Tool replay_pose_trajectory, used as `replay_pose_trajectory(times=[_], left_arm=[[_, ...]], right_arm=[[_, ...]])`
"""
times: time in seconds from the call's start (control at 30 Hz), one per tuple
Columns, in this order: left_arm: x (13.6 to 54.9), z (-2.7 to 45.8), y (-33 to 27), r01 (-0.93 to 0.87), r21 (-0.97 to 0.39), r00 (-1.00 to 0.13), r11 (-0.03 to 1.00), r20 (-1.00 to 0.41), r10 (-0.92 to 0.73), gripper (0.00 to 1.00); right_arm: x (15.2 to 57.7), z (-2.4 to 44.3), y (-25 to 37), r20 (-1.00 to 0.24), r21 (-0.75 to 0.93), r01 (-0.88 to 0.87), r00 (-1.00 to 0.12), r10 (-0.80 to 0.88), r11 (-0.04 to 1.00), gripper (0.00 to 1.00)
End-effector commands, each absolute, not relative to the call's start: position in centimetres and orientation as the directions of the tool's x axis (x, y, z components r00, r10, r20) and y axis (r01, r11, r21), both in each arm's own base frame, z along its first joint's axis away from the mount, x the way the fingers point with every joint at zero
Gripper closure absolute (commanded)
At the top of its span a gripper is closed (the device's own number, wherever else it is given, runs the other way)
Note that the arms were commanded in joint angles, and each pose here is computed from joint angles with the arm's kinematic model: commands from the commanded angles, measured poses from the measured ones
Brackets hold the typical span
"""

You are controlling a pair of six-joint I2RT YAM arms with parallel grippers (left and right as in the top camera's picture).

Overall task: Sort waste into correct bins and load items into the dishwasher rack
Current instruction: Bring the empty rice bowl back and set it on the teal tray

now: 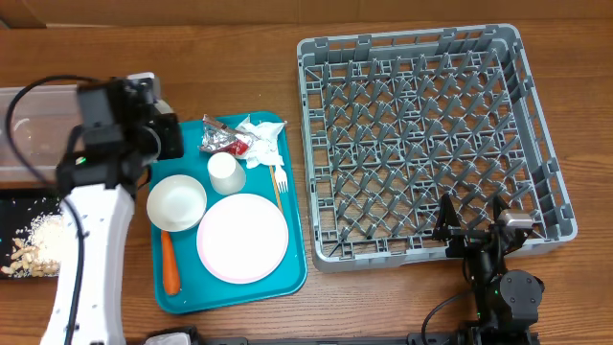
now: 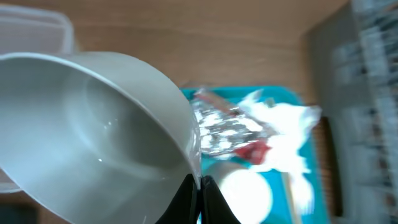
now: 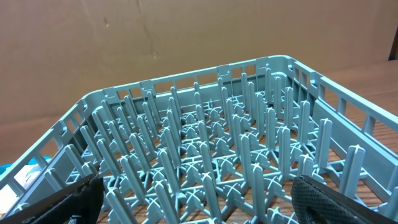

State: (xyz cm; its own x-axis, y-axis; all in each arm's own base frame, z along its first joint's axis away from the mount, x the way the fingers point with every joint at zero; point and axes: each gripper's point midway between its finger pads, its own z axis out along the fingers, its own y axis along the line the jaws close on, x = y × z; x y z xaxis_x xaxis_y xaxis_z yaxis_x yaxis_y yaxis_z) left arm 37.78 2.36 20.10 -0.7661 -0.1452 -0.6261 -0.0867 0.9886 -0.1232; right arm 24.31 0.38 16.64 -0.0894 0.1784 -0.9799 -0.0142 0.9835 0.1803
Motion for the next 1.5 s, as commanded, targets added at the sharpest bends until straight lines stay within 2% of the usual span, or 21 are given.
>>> replay_pose_trajectory(times=[0.0,0.17,0.4,0.73,0.83,0.87,0.93,1.0,1.1,1.47], left_arm=[[38.4,17.4,5.5,-0.220,0.051,-0.801,0.974,-0.580,-0.150,0.96],[39.6,14.0,4.6,-0.153,0.034,-0.849,0.988,-0.516,-0.114,0.96],[40.8,11.7,2.3,-0.036,0.021,-0.873,0.999,-0.487,-0.021,0.96],[40.9,7.5,2.2,-0.032,0.067,-0.917,0.997,-0.399,-0.003,0.96],[41.0,7.5,2.2,-0.032,0.067,-0.916,0.997,-0.401,-0.002,0.96],[41.0,7.5,2.2,-0.031,0.070,-0.916,0.997,-0.402,-0.001,0.93],[41.0,7.5,2.3,-0.035,0.077,-0.916,0.996,-0.401,-0.001,0.81],[40.9,7.6,2.4,-0.036,0.081,-0.918,0.996,-0.397,-0.001,0.79],[40.7,7.9,2.4,-0.039,0.079,-0.922,0.996,-0.388,-0.005,0.72],[41.0,14.1,2.6,-0.123,0.056,-0.924,0.991,-0.372,-0.094,0.71]], right_arm=[[24.3,16.7,0.3,-0.981,0.176,-0.013,-0.080,0.175,0.984,0.00],[24.3,16.7,0.3,-0.981,0.176,-0.013,-0.080,0.175,0.984,0.00],[24.3,16.7,0.3,-0.981,0.176,-0.013,-0.080,0.175,0.984,0.00],[24.3,16.7,0.3,-0.981,0.176,-0.013,-0.080,0.175,0.984,0.00],[24.3,16.7,0.3,-0.981,0.176,-0.013,-0.080,0.175,0.984,0.00],[24.3,16.7,0.3,-0.981,0.176,-0.013,-0.080,0.175,0.984,0.00],[24.3,16.7,0.3,-0.981,0.176,-0.013,-0.080,0.175,0.984,0.00],[24.3,16.7,0.3,-0.981,0.176,-0.013,-0.080,0.175,0.984,0.00],[24.3,16.7,0.3,-0.981,0.176,-0.013,-0.080,0.175,0.984,0.00],[24.3,16.7,0.3,-0.981,0.176,-0.013,-0.080,0.175,0.984,0.00]])
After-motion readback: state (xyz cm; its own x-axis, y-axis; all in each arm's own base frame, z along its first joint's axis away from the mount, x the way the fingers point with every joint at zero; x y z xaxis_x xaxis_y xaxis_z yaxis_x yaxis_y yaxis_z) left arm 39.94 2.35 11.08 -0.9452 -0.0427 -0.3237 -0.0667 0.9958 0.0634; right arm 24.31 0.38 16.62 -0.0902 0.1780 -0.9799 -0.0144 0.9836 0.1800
